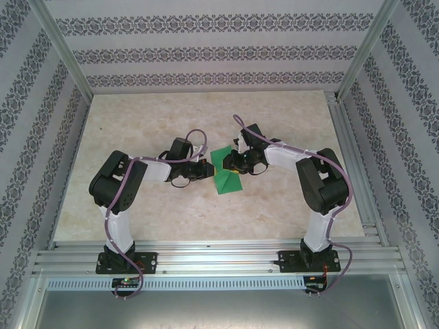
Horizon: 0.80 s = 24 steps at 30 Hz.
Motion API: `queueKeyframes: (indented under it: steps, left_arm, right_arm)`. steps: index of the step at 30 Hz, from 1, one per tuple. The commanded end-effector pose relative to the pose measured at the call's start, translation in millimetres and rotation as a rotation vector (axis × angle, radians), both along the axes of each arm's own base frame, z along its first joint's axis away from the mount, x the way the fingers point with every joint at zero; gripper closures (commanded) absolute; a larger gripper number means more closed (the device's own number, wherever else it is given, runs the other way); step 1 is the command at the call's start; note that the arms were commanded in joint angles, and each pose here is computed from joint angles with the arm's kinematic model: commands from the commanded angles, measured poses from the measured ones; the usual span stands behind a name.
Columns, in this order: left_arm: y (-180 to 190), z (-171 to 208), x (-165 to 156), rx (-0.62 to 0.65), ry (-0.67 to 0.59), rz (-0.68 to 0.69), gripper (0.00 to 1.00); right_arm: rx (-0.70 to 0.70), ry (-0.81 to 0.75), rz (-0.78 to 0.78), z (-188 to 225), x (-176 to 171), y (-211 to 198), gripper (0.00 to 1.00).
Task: Fold a paper plane with a square sheet of paper (fold left side to right side)
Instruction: Turn over the paper at the center of the table.
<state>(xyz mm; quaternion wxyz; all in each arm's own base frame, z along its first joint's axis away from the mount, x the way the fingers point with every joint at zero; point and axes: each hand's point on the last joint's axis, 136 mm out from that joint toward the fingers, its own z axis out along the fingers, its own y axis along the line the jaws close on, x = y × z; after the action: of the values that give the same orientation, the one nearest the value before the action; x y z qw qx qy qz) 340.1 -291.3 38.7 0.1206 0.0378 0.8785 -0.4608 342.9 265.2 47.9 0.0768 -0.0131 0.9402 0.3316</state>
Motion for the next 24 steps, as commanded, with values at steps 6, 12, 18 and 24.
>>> queueKeyframes:
  steps: [6,12,18,24]
  left_arm:
    - [7.3,22.4,18.0,-0.01,-0.095,0.039,0.72]
    - [35.7,74.0,19.1,-0.135,-0.197,0.102,0.38]
    - [34.3,130.0,3.9,-0.323,-0.214,0.085,0.15]
    - [24.3,174.9,-2.4,-0.485,-0.209,0.06,0.07]
  right_arm:
    - [-0.002,-0.048,-0.002,17.0,5.6,-0.9,0.93]
    - [0.054,-0.096,-0.031,52.6,7.3,-8.2,1.0]
    - [0.196,-0.154,-0.076,104.6,10.4,-14.2,1.0]
    - [0.329,-0.214,-0.089,152.8,12.1,-9.8,1.0]
